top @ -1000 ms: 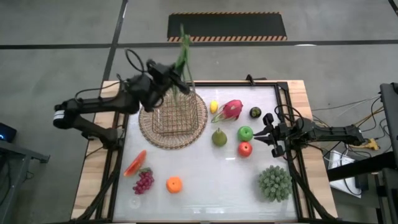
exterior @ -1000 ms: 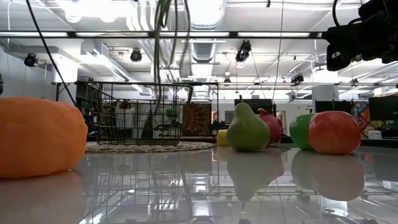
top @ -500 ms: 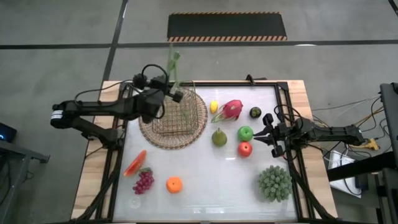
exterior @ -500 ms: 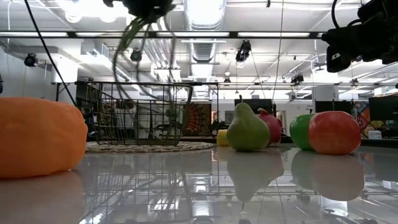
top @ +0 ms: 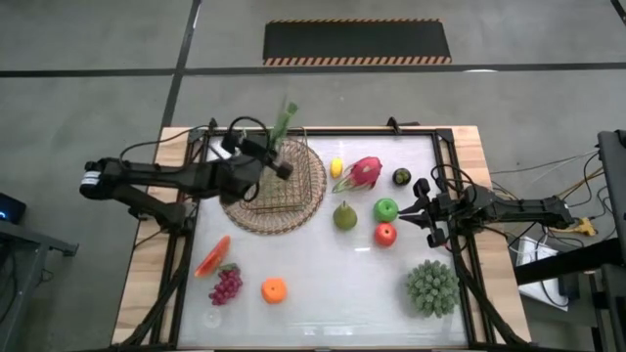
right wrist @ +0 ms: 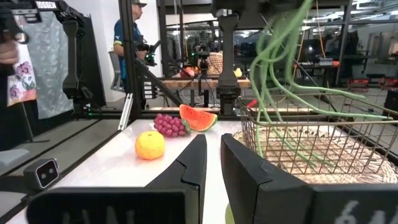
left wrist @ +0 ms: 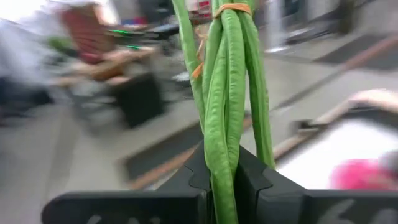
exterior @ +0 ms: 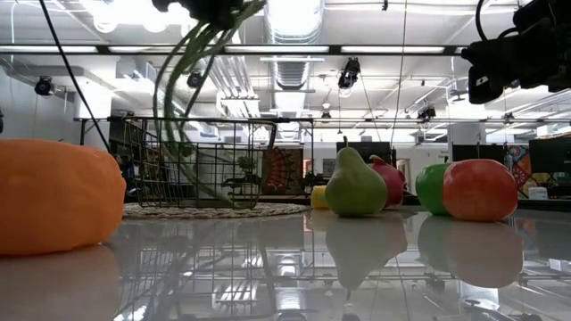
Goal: Build produce basket
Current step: Put the green string beans into the wire basket
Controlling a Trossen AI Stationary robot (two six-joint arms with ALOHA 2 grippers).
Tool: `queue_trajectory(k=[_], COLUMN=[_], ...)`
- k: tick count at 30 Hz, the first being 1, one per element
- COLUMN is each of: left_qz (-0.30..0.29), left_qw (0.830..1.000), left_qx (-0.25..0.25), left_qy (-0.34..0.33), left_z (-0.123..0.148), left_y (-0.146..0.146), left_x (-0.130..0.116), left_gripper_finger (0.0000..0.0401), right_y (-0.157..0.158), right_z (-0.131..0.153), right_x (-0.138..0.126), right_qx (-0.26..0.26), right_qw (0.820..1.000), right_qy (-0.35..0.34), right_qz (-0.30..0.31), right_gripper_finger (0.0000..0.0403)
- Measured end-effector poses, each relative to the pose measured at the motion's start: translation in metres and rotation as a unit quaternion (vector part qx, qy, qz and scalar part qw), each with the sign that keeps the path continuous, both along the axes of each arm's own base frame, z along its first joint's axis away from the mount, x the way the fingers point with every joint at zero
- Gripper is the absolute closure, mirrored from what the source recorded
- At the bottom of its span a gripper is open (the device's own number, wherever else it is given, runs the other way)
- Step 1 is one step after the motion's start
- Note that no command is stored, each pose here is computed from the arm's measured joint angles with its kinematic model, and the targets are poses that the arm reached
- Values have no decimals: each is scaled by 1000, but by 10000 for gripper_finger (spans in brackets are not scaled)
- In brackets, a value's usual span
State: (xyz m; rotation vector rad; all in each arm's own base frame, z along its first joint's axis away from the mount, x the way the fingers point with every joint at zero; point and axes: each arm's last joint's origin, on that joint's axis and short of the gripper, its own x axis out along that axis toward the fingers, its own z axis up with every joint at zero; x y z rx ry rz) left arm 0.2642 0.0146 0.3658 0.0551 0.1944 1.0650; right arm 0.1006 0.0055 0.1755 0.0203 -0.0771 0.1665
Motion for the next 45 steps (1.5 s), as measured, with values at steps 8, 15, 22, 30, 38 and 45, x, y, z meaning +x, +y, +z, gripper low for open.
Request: queue_trajectory(k=[8,15,22,30,38,45], left_qz=[-66,-70,-7,88,101,122], left_qw=[991,988,997,996,994,984], left_qx=[-67,-74,-33,-4,-18,-21], left_qy=[-98,-116,-76,-20,30,132], left_z=[1,2,0,-16,-55,-95], left_y=[-37,-43,-19,37,67,71], left_x=[0,-1,2,20,42,37], left_gripper_finger=[391,391,391,391,391,391], right_y=[0,0,0,0,0,0], right_z=[0,0,0,0,0,-1], right_x=[0,0,0,0,0,0], right_qx=[3,7,11,9,4,5], right_qw=[1000,1000,1000,1000,1000,1000], right_qy=[0,-1,0,2,3,9], right_qz=[0,1,1,1,1,1], right_gripper_finger=[365,365,365,365,365,365])
